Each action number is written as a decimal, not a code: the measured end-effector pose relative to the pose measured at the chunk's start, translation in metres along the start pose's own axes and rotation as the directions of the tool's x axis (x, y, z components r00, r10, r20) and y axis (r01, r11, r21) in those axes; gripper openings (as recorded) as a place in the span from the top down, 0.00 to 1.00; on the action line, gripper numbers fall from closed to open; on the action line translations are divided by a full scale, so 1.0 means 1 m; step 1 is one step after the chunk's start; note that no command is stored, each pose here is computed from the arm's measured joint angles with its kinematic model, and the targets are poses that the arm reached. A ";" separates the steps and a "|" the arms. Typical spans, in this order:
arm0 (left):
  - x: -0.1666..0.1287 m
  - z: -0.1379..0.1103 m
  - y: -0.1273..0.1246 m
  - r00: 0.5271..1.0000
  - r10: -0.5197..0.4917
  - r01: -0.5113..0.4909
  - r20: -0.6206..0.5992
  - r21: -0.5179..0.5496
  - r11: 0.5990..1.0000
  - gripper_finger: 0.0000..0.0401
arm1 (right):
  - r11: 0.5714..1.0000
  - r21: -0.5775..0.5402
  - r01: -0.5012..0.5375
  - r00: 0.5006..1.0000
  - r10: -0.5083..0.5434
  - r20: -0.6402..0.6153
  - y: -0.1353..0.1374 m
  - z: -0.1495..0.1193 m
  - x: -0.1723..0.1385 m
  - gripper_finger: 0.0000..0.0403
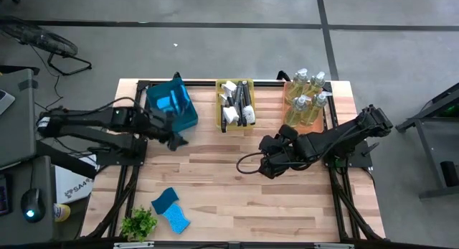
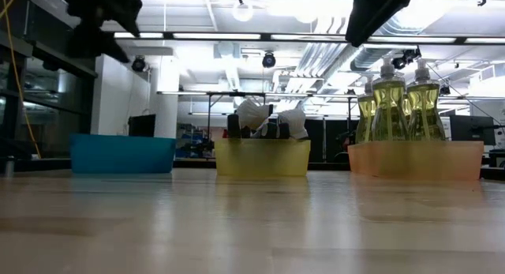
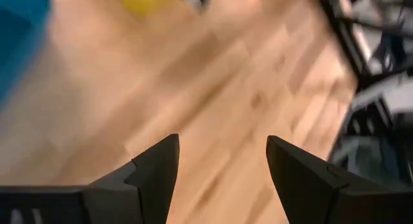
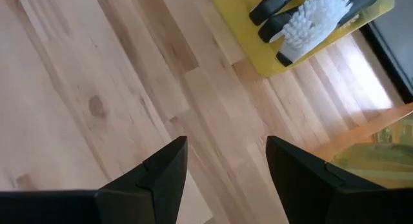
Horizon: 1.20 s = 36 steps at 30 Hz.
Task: Pick & Place Kitchen Sink Supplies
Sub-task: Put the blue dishwashing sponge into the blue bin
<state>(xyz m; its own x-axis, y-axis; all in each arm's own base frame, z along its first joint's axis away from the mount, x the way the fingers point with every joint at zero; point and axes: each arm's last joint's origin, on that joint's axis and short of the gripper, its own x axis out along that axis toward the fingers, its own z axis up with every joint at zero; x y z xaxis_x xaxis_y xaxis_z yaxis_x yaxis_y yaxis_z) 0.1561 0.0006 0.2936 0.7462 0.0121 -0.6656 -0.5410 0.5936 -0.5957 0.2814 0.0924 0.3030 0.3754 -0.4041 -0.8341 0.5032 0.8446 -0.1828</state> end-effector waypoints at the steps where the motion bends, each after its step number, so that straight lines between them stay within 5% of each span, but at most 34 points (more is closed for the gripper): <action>1: 0.002 -0.004 -0.002 1.000 -0.001 0.001 -0.030 0.003 1.000 0.43 | 1.000 0.000 -0.006 1.000 0.006 -0.007 0.000 0.000 0.000 0.49; 6: 0.009 -0.031 -0.013 0.985 0.040 -0.043 -0.170 -0.013 0.999 0.43 | 0.999 -0.007 -0.051 0.998 0.051 -0.038 0.005 -0.004 -0.003 0.49; 19: 0.039 -0.092 -0.036 0.933 0.194 -0.207 -0.305 -0.010 0.978 0.43 | 0.996 -0.021 -0.084 0.994 0.085 0.066 0.034 -0.039 -0.033 0.49; 36: 0.096 -0.146 -0.031 0.717 0.459 -0.475 -0.524 0.115 0.873 0.43 | 0.995 -0.028 -0.097 0.989 0.100 0.106 0.042 -0.051 -0.043 0.49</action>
<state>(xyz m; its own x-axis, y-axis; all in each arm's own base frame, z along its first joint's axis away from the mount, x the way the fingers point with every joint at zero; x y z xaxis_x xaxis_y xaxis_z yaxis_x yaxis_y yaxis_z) 0.1879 -0.1336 0.1823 0.0837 -0.1404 -0.9865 -0.7819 0.6045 -0.1524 0.2465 0.1634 0.3043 0.5040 -0.3529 -0.7883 0.4423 0.8894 -0.1153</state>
